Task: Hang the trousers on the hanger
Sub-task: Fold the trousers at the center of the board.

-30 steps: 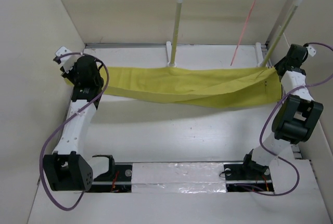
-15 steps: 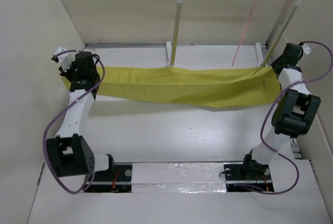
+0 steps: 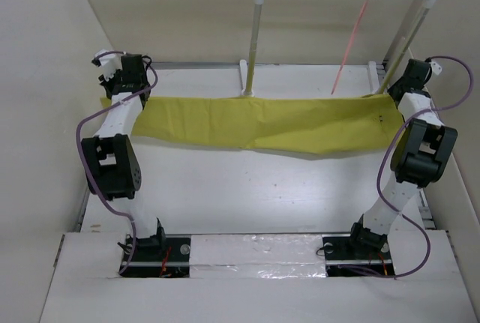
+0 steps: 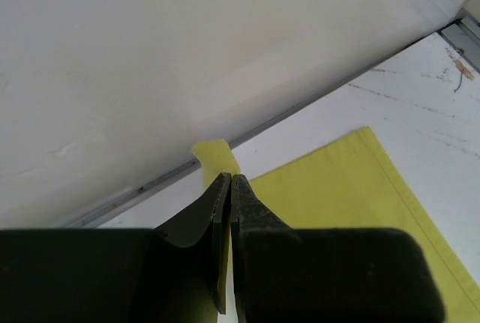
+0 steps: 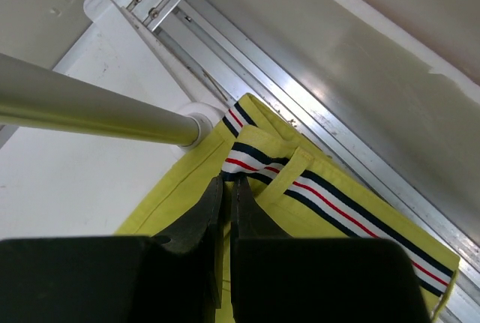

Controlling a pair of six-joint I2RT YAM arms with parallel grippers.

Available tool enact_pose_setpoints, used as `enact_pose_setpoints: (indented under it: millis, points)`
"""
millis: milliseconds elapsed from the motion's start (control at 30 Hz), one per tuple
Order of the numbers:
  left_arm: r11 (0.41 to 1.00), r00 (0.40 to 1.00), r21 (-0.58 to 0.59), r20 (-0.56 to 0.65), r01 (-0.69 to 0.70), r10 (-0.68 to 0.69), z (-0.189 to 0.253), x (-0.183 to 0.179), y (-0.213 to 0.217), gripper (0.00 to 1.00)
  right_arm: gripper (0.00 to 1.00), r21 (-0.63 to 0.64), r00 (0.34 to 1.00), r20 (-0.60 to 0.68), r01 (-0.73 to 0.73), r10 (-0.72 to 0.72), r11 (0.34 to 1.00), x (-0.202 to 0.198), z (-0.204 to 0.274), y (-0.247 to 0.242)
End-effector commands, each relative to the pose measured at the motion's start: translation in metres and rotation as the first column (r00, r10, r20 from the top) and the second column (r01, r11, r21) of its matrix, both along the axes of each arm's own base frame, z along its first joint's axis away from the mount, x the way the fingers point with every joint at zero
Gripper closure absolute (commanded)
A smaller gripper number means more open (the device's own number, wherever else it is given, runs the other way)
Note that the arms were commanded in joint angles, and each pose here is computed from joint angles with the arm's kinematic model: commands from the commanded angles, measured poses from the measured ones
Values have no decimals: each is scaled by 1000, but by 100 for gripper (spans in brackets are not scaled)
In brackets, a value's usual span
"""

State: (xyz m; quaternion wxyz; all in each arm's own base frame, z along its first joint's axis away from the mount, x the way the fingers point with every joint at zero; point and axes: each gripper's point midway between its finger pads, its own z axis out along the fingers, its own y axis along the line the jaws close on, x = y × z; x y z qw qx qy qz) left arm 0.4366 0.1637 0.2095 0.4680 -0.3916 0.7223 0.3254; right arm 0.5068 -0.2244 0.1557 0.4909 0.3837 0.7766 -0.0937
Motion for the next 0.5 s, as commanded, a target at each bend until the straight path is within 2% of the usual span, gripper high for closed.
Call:
enact_pose_setpoints:
  millis: [0, 300, 433, 467]
  points:
    - [999, 998, 27, 56, -22, 20, 24, 19, 13, 100, 100, -89, 993, 115, 28, -18, 996, 23, 43, -12]
    - [998, 998, 51, 50, -31, 28, 5, 66, 29, 100, 100, -102, 993, 120, 21, -8, 995, 38, 46, -13]
    - [999, 998, 53, 70, -6, 2, 5, 81, 29, 100, 96, -105, 991, 132, 11, 3, 994, 41, 49, -8]
    - [998, 998, 55, 69, 1, -4, 6, 84, 29, 100, 93, -105, 991, 134, 12, 2, 994, 41, 50, -8]
